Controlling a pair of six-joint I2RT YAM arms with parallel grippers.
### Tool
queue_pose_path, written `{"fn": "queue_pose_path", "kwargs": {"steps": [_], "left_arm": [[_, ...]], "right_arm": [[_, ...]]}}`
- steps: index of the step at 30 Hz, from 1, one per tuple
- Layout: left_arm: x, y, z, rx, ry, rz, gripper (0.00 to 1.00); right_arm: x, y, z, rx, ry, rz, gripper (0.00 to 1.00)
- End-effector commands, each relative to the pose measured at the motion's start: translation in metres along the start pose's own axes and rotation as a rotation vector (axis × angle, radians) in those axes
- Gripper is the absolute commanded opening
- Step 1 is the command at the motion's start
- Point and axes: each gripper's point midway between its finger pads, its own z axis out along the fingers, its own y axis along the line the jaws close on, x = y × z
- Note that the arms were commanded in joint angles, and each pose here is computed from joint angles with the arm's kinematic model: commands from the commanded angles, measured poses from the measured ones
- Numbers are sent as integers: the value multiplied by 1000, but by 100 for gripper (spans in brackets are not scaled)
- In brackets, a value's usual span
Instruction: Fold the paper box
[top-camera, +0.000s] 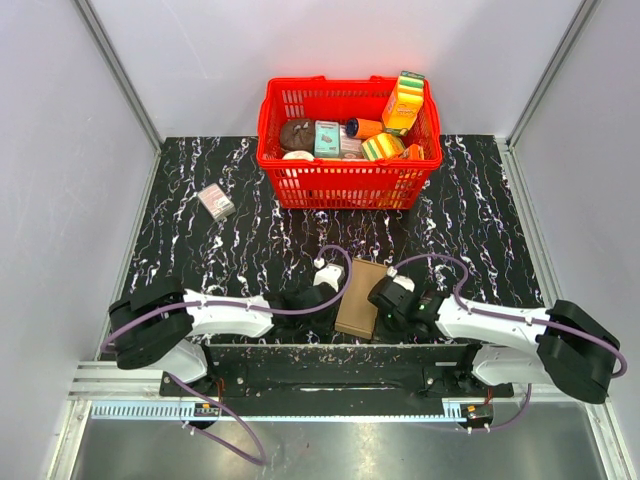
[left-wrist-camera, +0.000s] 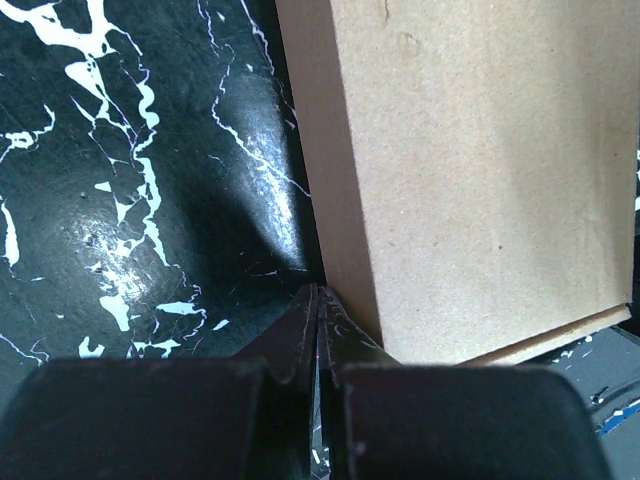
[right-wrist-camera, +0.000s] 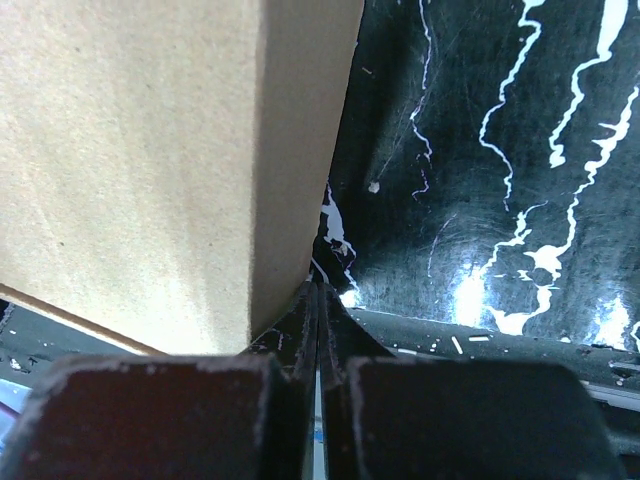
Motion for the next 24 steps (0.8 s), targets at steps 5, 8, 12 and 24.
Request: {"fn": "queue_pose_path", "kwargs": {"steps": [5,8,12,24], "left_arm": [[-10,-26,1,67,-21,-5,0],[-10,-30,1,76,-20,-1,0],[-9,-37,3,90,-16,1,0],[-5,2,-8,-38,-40,-7,0]], "right_arm": [[-16,12,5,-1,-77,-3,0],[-18,16,7,-16,-83,-6,0],[-21,22,6,-44,-96,-11,0],[-40,-12,-7,108,-200,3,1]]}}
